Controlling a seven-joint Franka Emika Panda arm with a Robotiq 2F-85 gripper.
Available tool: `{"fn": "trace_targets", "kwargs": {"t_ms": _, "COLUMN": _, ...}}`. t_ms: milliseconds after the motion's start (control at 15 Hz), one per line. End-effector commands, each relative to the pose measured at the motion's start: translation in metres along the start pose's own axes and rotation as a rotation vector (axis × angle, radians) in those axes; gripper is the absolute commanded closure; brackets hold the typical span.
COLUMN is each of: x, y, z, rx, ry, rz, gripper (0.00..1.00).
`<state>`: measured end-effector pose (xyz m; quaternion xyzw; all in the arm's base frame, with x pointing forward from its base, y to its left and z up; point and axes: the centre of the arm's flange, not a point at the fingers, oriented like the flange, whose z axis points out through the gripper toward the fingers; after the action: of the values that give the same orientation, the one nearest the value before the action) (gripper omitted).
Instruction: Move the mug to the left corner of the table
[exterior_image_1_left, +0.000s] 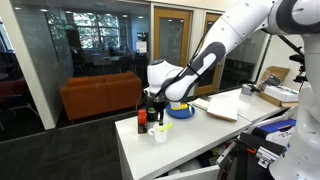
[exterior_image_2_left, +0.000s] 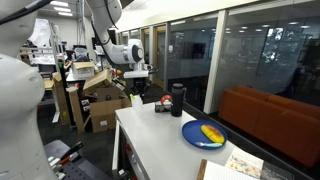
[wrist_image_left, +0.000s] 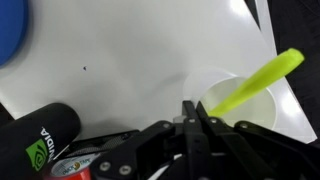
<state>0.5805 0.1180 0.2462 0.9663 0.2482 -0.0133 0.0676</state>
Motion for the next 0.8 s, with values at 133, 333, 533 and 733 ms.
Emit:
{"fn": "trace_targets", "kwargs": {"t_ms": 133, "x": 0.030, "y": -0.027, "z": 0.008, "rx": 0.001, "ry": -0.020, "rz": -0.047, "gripper": 0.99}}
{"fn": "trace_targets", "kwargs": {"t_ms": 333, "x": 0.045, "y": -0.045, "z": 0.014, "rx": 0.013, "ry": -0.024, "rz": -0.074, "gripper": 0.99}}
{"fn": "trace_targets", "kwargs": {"t_ms": 533, "x": 0.057, "y": -0.058, "z": 0.022, "rx": 0.021, "ry": -0.028, "rz": -0.092, "gripper": 0.99}}
{"fn": "trace_targets", "kwargs": {"t_ms": 733, "x": 0.067, "y": -0.066, "z": 0.031, "rx": 0.020, "ry": -0.037, "rz": -0.098, "gripper": 0.99}}
